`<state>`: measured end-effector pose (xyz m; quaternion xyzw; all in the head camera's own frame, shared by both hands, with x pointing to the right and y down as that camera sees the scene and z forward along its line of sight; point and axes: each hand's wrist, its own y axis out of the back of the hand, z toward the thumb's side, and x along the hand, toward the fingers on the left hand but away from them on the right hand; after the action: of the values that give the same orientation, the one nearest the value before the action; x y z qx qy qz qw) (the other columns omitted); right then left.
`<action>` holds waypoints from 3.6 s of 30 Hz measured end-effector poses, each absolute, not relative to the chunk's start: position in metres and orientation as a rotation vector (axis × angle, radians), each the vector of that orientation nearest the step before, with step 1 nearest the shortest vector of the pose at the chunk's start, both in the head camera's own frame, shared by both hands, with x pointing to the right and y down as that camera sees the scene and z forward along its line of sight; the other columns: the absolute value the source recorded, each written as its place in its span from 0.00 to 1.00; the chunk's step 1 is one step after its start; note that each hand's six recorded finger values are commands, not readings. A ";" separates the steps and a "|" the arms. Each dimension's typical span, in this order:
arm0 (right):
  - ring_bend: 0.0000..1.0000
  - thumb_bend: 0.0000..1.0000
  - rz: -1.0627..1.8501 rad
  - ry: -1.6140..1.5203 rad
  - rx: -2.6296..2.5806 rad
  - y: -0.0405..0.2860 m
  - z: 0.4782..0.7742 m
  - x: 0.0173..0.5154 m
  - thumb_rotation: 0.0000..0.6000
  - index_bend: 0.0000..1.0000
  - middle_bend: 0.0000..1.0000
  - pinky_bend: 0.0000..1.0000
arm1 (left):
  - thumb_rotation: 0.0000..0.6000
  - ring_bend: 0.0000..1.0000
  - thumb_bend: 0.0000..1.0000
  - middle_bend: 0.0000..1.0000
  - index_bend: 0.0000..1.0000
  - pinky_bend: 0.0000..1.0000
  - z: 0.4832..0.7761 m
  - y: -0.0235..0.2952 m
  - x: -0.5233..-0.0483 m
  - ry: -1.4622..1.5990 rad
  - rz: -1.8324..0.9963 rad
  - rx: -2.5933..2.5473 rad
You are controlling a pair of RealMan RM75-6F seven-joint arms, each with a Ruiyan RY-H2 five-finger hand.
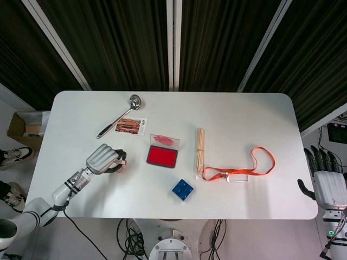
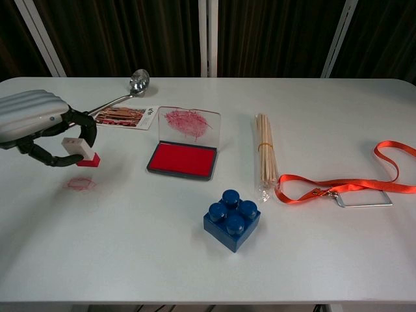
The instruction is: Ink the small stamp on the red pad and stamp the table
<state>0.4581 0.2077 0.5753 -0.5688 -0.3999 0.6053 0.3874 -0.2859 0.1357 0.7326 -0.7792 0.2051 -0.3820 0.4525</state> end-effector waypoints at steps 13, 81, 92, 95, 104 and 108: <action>0.00 0.21 1.547 -1.028 -1.454 0.209 0.578 0.462 1.00 0.00 0.00 0.00 | 1.00 0.96 0.45 0.61 0.63 1.00 0.718 0.078 -0.175 0.492 -0.837 -2.131; 0.00 0.22 1.551 -0.995 -1.485 0.208 0.585 0.459 1.00 0.00 0.00 0.00 | 1.00 0.97 0.45 0.61 0.64 1.00 0.727 0.148 -0.306 0.555 -1.087 -2.004; 0.00 0.22 1.555 -0.983 -1.477 0.209 0.582 0.455 1.00 0.00 0.00 0.00 | 1.00 0.97 0.45 0.61 0.64 1.00 0.746 0.164 -0.324 0.579 -1.126 -2.024; 0.00 0.22 1.562 -0.976 -1.480 0.209 0.585 0.455 1.00 0.00 0.00 0.00 | 1.00 0.97 0.45 0.61 0.64 1.00 0.748 0.165 -0.325 0.586 -1.125 -2.023; 0.00 0.22 1.566 -0.973 -1.478 0.208 0.585 0.454 1.00 0.00 0.00 0.00 | 1.00 0.97 0.45 0.61 0.64 1.00 0.751 0.162 -0.317 0.599 -1.090 -2.034; 0.00 0.22 1.572 -0.972 -1.475 0.208 0.585 0.455 1.00 0.00 0.00 0.00 | 1.00 0.97 0.46 0.61 0.64 1.00 0.754 0.164 -0.316 0.585 -1.092 -2.036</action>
<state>0.4553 0.2084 0.5853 -0.5773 -0.3805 0.6152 0.3786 -0.3159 0.1636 0.7542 -0.7936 0.2282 -0.4255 0.3703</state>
